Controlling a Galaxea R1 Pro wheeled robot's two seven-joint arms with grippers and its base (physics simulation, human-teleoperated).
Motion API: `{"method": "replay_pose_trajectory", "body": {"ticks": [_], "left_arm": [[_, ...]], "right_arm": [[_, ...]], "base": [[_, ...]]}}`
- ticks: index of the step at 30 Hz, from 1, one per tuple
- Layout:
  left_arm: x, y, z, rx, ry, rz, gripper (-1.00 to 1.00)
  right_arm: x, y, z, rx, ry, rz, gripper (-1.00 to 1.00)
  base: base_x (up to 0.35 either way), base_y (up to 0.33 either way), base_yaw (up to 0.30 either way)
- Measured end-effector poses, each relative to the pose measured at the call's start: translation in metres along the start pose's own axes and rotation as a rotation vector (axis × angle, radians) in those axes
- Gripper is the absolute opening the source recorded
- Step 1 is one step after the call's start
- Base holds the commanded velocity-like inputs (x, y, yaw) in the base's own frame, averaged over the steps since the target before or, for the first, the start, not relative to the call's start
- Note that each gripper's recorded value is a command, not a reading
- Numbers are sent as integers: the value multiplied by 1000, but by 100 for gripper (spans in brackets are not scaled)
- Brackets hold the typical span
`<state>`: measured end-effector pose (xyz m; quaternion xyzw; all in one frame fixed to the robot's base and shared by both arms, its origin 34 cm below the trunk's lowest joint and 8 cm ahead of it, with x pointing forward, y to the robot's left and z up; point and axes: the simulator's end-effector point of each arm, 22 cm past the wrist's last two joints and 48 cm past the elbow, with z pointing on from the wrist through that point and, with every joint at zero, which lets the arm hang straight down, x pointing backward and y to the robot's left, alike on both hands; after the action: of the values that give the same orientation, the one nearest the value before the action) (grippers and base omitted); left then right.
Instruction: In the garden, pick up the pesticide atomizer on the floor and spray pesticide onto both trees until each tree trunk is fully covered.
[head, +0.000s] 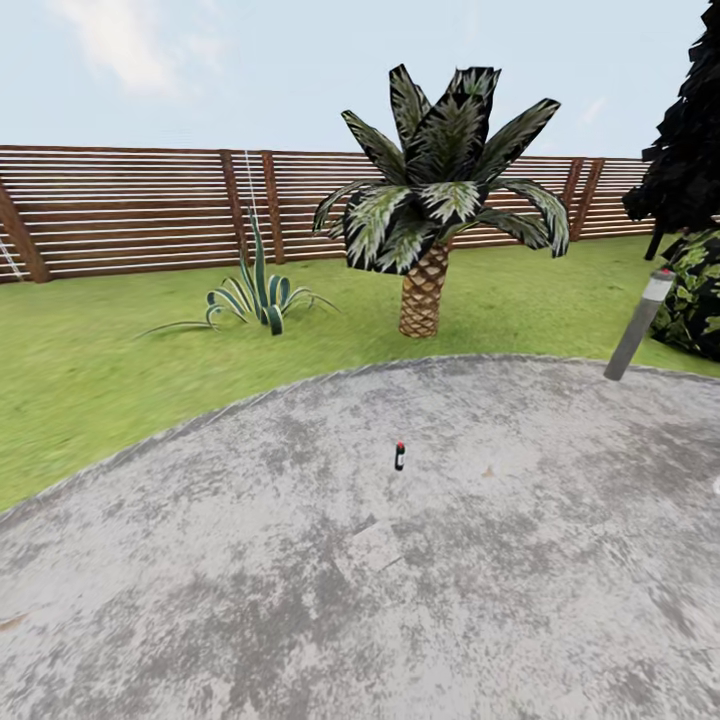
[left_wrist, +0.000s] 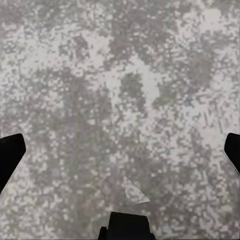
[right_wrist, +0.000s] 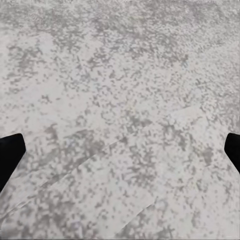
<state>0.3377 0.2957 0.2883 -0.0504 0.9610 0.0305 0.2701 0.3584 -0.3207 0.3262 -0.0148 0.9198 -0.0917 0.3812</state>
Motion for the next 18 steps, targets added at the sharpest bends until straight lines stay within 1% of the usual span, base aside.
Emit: {"method": "replay_pose_trajectory", "body": {"ticks": [4, 7, 18], "left_arm": [[0, 0, 0, 0, 0, 0, 100], [0, 0, 0, 0, 0, 0, 100], [0, 0, 0, 0, 0, 0, 100]], "right_arm": [[0, 0, 0, -1, 0, 0, 100], [0, 0, 0, -1, 0, 0, 100], [0, 0, 0, -1, 0, 0, 100]], "base": [[336, 80, -22], [336, 80, -147], [335, 93, -247]]}}
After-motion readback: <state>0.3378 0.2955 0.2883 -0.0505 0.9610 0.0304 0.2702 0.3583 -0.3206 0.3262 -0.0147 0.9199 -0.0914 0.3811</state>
